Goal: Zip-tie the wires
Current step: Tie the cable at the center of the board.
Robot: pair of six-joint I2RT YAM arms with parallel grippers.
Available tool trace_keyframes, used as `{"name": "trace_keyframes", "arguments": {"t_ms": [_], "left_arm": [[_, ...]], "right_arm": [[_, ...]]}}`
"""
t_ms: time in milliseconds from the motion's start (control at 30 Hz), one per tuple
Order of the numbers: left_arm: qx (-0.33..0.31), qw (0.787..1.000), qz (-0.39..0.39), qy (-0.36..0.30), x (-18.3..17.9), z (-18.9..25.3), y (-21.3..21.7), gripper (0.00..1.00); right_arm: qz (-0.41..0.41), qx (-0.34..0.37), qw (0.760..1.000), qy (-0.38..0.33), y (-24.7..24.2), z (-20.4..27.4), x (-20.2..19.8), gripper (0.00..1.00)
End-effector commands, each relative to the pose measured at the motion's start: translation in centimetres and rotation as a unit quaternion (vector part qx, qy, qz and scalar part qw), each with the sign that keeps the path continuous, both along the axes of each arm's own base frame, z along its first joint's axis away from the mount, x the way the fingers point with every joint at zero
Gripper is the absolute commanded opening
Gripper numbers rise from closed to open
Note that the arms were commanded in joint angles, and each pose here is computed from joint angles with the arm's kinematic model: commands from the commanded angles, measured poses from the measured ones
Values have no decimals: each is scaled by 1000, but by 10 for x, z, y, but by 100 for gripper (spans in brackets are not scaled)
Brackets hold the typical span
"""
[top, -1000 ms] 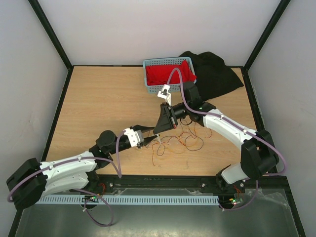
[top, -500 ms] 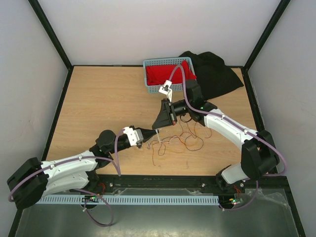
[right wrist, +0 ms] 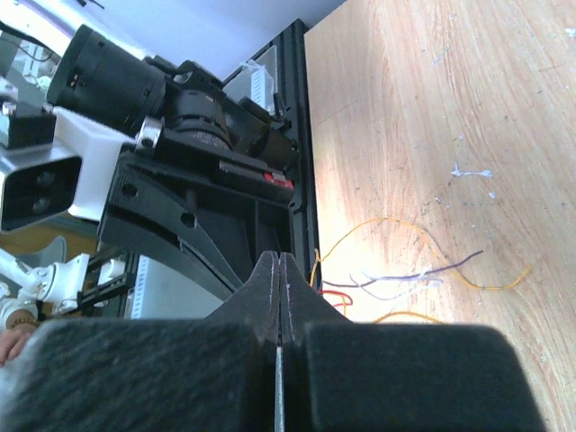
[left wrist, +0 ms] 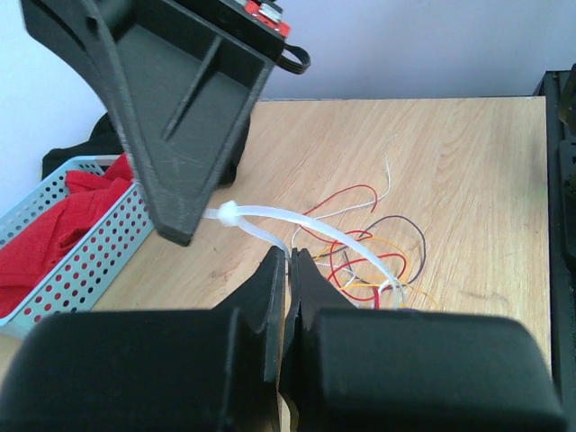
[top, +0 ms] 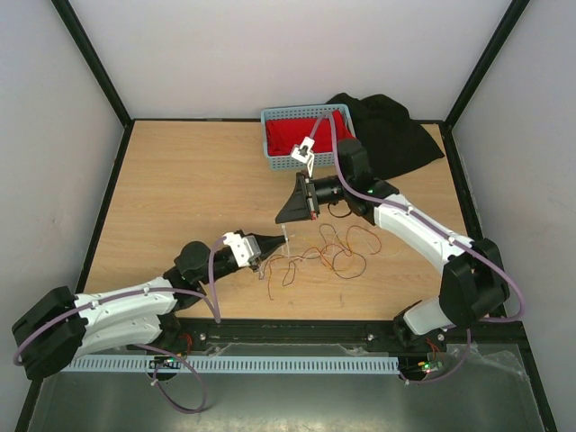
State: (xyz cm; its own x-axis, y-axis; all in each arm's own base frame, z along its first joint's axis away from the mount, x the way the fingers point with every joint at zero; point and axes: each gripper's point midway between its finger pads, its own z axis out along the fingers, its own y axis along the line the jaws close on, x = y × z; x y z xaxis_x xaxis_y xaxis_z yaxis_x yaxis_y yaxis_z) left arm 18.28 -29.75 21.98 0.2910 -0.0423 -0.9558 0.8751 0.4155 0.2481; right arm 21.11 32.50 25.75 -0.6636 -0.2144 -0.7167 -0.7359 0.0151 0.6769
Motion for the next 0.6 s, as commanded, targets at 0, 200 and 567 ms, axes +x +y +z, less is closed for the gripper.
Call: {"name": "trace_keyframes", "arguments": {"t_ms": [0, 200, 567], "left_arm": [[23, 998, -46, 23, -23, -21, -14, 0], [31, 998, -50, 30, -33, -32, -16, 0], [43, 994, -38, 88, -46, -68, -3, 0]], "right_arm": [[-47, 11, 997, -61, 5, 22, 31, 0], [-55, 10, 996, -67, 13, 23, 47, 0], [-55, 14, 996, -73, 15, 29, 51, 0]]}}
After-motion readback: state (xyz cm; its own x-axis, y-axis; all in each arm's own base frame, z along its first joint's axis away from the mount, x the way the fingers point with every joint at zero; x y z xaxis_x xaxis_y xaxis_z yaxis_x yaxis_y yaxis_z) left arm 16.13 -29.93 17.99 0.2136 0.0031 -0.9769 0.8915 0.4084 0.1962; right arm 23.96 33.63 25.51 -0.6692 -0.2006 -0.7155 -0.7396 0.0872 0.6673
